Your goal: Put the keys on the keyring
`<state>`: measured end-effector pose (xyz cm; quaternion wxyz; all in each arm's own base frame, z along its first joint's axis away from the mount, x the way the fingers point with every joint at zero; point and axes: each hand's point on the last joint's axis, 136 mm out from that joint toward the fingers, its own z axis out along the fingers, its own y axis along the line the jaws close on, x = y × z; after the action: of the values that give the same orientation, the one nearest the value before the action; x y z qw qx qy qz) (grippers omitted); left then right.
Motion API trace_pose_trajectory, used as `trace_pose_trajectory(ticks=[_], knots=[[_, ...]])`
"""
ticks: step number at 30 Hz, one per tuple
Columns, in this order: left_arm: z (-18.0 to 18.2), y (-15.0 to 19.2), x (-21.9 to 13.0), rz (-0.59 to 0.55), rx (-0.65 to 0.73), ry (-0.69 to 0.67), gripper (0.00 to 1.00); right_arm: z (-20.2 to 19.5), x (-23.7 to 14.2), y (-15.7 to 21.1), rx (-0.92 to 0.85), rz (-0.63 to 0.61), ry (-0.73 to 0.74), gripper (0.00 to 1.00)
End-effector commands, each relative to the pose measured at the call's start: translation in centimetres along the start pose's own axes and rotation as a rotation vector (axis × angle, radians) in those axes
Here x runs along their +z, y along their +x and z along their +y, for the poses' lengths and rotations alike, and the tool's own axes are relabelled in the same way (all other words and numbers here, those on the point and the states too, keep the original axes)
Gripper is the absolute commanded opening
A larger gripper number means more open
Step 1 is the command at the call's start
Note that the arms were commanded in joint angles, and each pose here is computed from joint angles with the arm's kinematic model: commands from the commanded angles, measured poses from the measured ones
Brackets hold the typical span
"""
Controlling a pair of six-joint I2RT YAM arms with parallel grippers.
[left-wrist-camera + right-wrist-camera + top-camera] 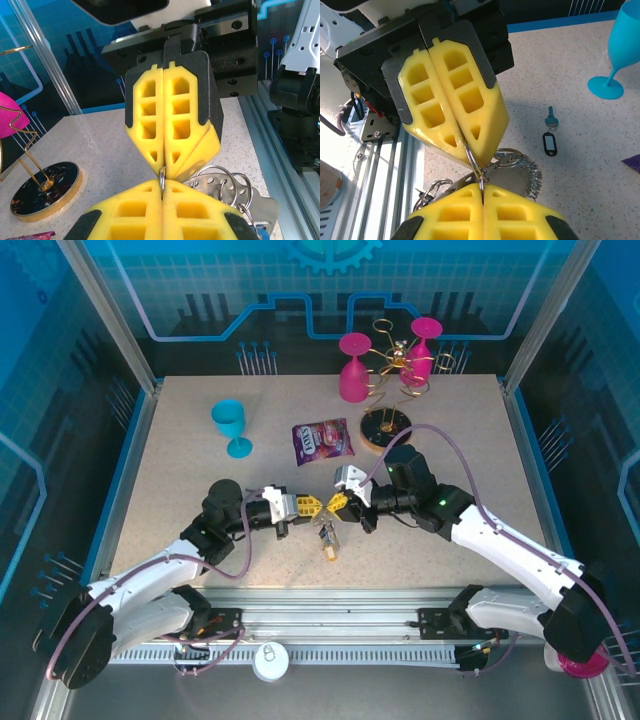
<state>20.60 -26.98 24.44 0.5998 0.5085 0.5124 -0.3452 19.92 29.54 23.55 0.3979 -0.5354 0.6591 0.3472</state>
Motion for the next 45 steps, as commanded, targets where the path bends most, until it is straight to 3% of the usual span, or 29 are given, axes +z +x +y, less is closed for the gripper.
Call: trace_pose_trajectory(ticks=[1, 7, 11, 15, 26, 34, 45], knots=[[-0.8, -2.6, -0.4, -0.099, 0.037, 0.039, 0.0, -0.4, 0.0, 0.4, 0.012, 0.001, 0.008, 0.03], [-1.0, -4.1, -0.5, -0.171, 0.011, 0.068, 0.0, -0.2, 1.3, 0.8, 0.041, -0.015, -0.035, 0.09], [-1.0, -3.9, -0.4, -0.173, -0.005, 0.073, 0.0, -0.2, 1.0, -0.5, 0.018, -0.066, -0.023, 0.25], [-1.0, -3.6, -0.3, -0.162, -0.014, 0.072, 0.0, -0.2, 0.1, -1.2, -0.027, -0.109, 0.015, 0.29], [-0.9, -3.2, -0.2, -0.151, -0.018, 0.069, 0.0, 0.1, -1.7, -0.4, -0.145, -0.119, 0.104, 0.32], [-0.9, -3.0, -0.1, -0.146, -0.022, 0.075, 0.0, 0.7, -1.8, -2.3, -0.246, -0.204, 0.151, 0.3], [-1.0, -3.2, -0.1, -0.15, -0.02, 0.079, 0.0, 1.1, -0.5, -2.8, -0.247, -0.212, 0.106, 0.24]])
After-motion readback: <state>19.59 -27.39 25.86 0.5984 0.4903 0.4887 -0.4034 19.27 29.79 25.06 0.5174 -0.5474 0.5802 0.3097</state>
